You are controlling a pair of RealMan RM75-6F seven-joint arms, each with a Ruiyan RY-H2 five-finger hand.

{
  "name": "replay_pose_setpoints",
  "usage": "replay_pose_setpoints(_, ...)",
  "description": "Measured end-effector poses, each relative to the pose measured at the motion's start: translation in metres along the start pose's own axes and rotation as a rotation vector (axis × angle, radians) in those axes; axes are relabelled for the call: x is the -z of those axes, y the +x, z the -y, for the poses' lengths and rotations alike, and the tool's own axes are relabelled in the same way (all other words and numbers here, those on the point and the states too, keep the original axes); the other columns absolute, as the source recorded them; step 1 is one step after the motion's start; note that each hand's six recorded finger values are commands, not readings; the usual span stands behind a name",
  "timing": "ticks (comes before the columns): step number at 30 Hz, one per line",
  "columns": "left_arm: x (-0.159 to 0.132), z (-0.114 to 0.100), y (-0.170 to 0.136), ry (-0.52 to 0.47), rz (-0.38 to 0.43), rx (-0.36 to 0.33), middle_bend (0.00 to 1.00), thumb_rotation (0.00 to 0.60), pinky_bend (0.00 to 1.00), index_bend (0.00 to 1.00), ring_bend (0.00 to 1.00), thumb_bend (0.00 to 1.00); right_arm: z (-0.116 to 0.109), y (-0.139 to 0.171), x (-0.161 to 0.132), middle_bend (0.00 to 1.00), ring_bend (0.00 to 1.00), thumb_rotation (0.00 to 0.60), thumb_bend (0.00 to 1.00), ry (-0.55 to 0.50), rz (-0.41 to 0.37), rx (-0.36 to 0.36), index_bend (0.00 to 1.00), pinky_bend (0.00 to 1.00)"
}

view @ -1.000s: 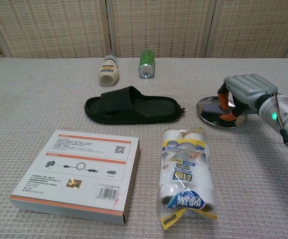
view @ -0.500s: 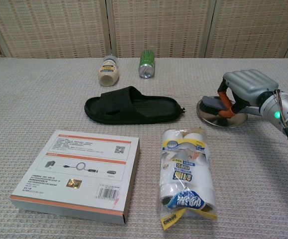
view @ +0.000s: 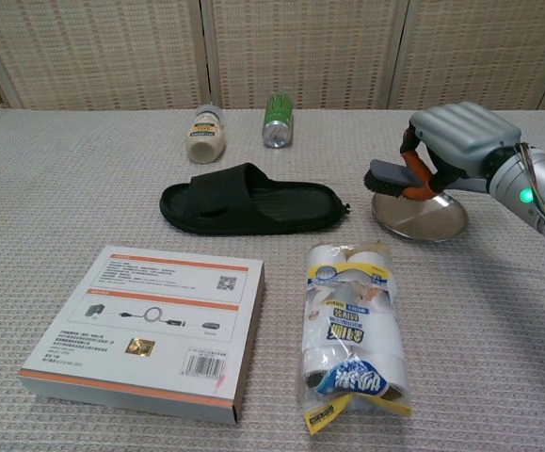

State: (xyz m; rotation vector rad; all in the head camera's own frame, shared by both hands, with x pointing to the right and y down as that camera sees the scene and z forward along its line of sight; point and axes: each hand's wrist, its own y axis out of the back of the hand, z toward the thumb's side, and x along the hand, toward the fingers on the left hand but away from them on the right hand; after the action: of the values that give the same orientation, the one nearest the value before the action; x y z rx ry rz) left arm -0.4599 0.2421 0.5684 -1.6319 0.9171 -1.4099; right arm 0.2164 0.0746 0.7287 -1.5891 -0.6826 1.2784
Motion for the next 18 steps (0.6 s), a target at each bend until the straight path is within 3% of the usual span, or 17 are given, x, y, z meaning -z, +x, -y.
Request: replay_pose_setpoints(18,-0.002,-0.002,-0.002,-0.030,0.026,0.009,0.00,0.600,0.19,0.00,0.00,0.46,-0.032,-0.034,-0.084,0.71,0.64,0.600,0.39,0.221,-0.123,0.001,0.88,0.88)
